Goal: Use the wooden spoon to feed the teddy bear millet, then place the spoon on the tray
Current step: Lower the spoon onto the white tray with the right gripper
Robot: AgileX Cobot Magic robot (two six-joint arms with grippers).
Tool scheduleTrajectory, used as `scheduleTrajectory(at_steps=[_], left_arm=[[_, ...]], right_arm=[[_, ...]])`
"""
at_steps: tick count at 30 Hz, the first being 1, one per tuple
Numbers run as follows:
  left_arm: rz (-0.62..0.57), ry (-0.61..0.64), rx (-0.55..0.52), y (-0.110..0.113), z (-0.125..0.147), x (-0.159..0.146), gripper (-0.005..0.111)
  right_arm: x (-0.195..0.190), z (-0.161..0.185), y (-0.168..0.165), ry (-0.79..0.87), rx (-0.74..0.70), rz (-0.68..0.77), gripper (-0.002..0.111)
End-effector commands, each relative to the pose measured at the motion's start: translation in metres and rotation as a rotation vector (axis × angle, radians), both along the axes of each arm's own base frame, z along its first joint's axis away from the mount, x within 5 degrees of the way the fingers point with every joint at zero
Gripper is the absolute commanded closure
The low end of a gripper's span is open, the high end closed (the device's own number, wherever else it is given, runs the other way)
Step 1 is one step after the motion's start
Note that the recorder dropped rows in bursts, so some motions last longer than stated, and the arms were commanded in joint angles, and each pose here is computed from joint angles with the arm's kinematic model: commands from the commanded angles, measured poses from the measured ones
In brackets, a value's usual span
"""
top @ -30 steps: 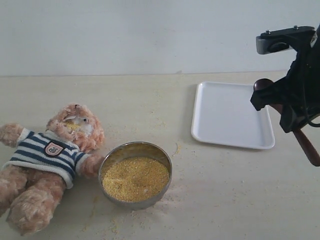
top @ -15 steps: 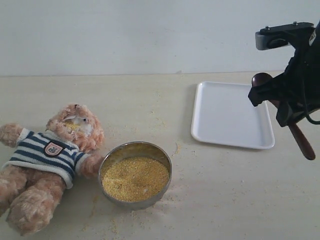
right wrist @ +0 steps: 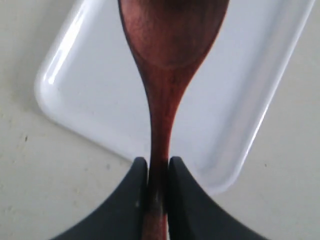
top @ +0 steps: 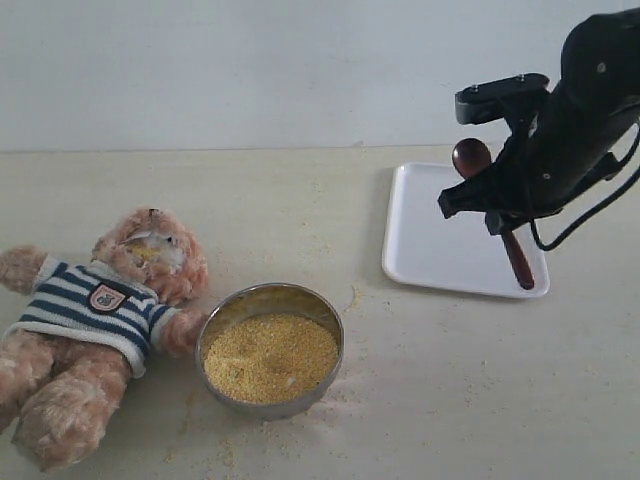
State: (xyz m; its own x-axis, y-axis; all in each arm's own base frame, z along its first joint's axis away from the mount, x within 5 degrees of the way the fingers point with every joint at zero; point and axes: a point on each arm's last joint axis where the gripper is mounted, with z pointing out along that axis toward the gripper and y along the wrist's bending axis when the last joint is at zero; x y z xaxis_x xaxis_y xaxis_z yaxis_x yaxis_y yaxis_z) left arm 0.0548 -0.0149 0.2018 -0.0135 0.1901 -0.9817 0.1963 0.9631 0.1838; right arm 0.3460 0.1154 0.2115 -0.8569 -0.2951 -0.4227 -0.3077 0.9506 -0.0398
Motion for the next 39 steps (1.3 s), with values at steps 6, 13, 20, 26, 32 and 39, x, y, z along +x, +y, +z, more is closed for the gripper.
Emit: scheduleTrajectory(at_steps=[6,13,20,26,32,39], left_arm=[[-0.015,0.015,-0.016,-0.001,-0.002,0.000,0.102],[-0.015,0.015,-0.016,-0.001,-0.002,0.000,0.102],[-0.015,0.015,-0.016,-0.001,-0.002,0.000,0.102],[-0.015,0.015,-0.016,-0.001,-0.002,0.000,0.102],[-0.015,0.015,-0.016,-0.001,-0.002,0.000,0.102],[-0.015,0.015,-0.016,-0.001,-0.002,0.000,0.102]], right_arm=[[0.080,-0.034,-0.008,-0.009,-0.002,-0.100,0.108],[0.095,-0.047,-0.005,0.077,-0.057,-0.059,0.108],[0.101,-0.066,-0.004,0.128,-0.078,-0.049,0.108],[0.103,-0.074,-0.003,0.125,-0.075,-0.049,0.108],[0.104,-0.080,-0.003,0.123,-0.074,-0.049,0.108],[0.104,-0.079,-0.002,0.120,-0.072,-0.052,0.108]])
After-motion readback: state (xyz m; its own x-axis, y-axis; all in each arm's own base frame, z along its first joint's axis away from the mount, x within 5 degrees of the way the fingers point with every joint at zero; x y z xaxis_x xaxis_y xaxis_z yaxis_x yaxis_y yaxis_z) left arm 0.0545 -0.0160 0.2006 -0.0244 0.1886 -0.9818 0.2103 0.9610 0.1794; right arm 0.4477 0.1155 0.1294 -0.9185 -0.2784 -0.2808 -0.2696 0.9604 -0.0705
